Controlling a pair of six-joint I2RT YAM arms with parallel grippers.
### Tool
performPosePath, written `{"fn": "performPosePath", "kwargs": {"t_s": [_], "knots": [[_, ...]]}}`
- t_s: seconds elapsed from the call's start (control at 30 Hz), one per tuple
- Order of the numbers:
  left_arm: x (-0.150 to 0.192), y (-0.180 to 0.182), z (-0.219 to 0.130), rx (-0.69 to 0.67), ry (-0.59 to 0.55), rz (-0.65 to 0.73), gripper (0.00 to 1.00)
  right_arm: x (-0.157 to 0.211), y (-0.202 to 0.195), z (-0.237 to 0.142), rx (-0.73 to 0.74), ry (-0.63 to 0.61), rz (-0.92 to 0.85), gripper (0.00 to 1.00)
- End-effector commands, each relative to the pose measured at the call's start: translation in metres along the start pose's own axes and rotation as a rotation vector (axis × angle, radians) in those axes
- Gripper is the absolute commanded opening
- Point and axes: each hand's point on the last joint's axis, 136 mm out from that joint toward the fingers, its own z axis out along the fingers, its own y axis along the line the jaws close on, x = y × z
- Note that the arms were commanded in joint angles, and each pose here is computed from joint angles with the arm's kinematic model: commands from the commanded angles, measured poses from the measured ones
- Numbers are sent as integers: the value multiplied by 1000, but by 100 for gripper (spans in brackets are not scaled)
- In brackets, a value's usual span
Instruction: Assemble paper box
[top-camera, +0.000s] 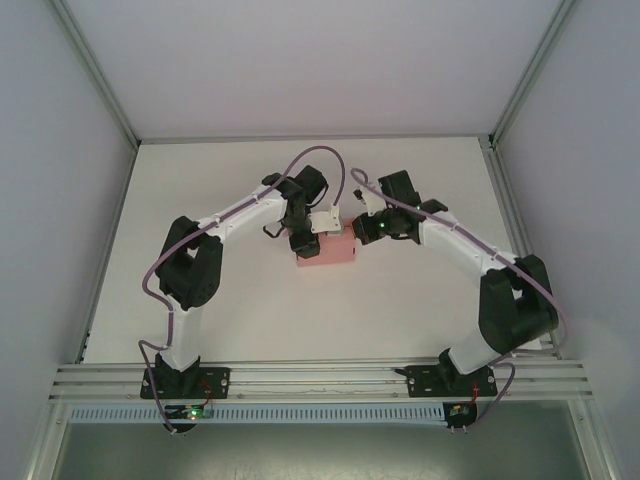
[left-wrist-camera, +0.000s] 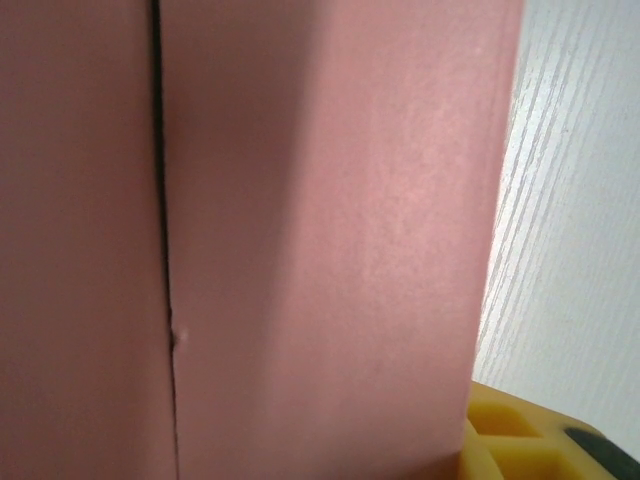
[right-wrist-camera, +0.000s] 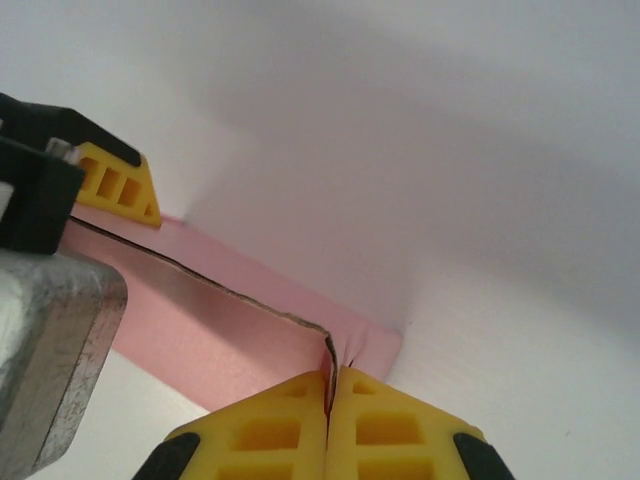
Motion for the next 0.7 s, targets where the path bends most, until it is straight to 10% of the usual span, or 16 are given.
{"fn": "performPosePath", "kwargs": {"t_s": [0.0, 0.5, 0.67], "knots": [[-9, 9, 7, 10, -35, -97, 41, 22, 15, 13, -11, -5, 7, 0], [-17, 5, 2, 30, -80, -84, 39, -38, 62, -5, -311, -202, 152, 0], [-15, 5, 3, 15, -81, -76, 39, 2, 33, 11, -154, -84, 29, 0]]}}
